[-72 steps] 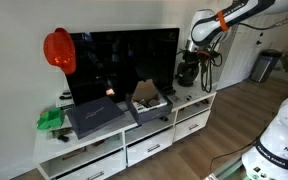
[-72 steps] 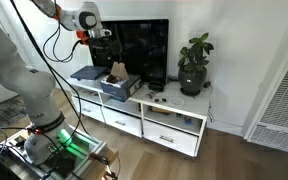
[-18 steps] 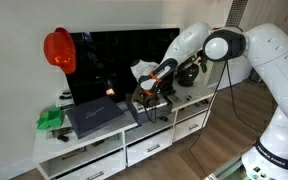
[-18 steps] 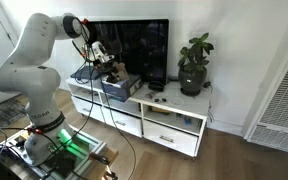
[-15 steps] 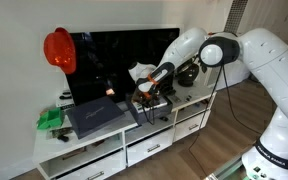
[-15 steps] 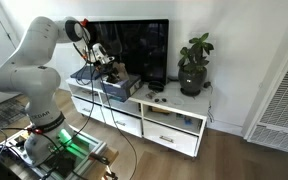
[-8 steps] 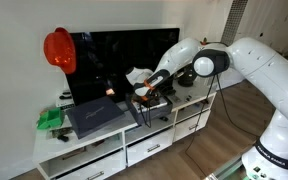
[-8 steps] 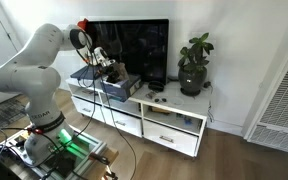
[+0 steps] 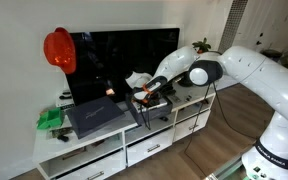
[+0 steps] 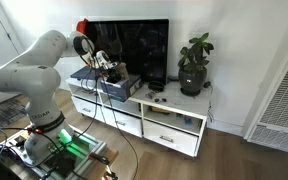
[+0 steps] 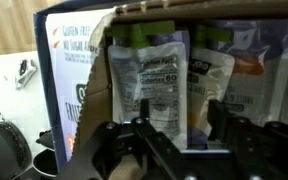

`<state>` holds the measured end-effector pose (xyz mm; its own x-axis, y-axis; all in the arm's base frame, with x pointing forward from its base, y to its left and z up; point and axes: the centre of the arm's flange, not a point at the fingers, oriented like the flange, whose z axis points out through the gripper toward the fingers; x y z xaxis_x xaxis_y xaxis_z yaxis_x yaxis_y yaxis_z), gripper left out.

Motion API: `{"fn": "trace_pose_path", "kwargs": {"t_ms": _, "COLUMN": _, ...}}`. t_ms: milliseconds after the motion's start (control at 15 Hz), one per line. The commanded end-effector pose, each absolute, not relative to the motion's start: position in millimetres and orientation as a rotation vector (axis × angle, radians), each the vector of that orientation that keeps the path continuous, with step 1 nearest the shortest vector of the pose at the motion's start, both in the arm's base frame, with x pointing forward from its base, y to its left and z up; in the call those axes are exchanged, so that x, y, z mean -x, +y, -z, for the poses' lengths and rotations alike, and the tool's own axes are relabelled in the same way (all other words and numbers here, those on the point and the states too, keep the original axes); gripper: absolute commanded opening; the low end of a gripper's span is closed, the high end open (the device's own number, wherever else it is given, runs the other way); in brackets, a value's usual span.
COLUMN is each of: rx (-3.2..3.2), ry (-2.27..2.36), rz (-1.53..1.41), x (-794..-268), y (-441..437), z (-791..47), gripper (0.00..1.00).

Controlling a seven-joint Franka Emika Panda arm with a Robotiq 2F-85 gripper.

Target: Remove some sachets from the box and place them on the cabinet

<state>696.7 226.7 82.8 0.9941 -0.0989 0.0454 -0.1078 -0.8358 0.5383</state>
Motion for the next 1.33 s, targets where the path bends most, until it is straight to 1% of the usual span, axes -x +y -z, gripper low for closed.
{"fn": "trace_pose_path", "kwargs": {"t_ms": 0, "rx": -2.544, "ry": -0.136, "rz": 0.031, "x": -715, "y": 226, "z": -71, "gripper": 0.48}}
{"fn": "trace_pose_path", "kwargs": {"t_ms": 67, "rx": -2.540, "ry": -0.137, "rz": 0.035, "x": -715, "y": 225, "z": -69, "gripper": 0.43}}
{"fn": "trace_pose_path", "kwargs": {"t_ms": 133, "rx": -2.538, "ry": -0.139, "rz": 0.036, "x": -715, "y": 224, "z": -67, "gripper": 0.31}}
{"fn": "trace_pose_path", "kwargs": {"t_ms": 267, "rx": -2.533, "ry": -0.132, "rz": 0.028, "x": -717, "y": 224, "z": -65, "gripper": 0.13}}
{"fn": "trace_pose_path", "kwargs": {"t_ms": 333, "rx": -2.530, "ry": -0.130, "rz": 0.025, "x": -718, "y": 224, "z": -65, "gripper": 0.08}}
{"fn": "trace_pose_path", "kwargs": {"t_ms": 400, "rx": -2.533, "ry": -0.130, "rz": 0.029, "x": -719, "y": 225, "z": -64, "gripper": 0.04}}
{"fn": "trace_pose_path", "kwargs": {"t_ms": 533, "rx": -2.537, "ry": -0.128, "rz": 0.029, "x": -719, "y": 226, "z": -65, "gripper": 0.00}}
{"fn": "trace_pose_path", "kwargs": {"t_ms": 667, "rx": -2.540, "ry": -0.128, "rz": 0.021, "x": -717, "y": 226, "z": -69, "gripper": 0.00}}
{"fn": "trace_pose_path", "kwargs": {"t_ms": 800, "rx": -2.546, "ry": -0.126, "rz": 0.014, "x": -714, "y": 227, "z": -76, "gripper": 0.02}}
{"fn": "trace_pose_path", "kwargs": {"t_ms": 1267, "rx": -2.604, "ry": -0.098, "rz": -0.070, "x": -692, "y": 243, "z": -123, "gripper": 0.02}}
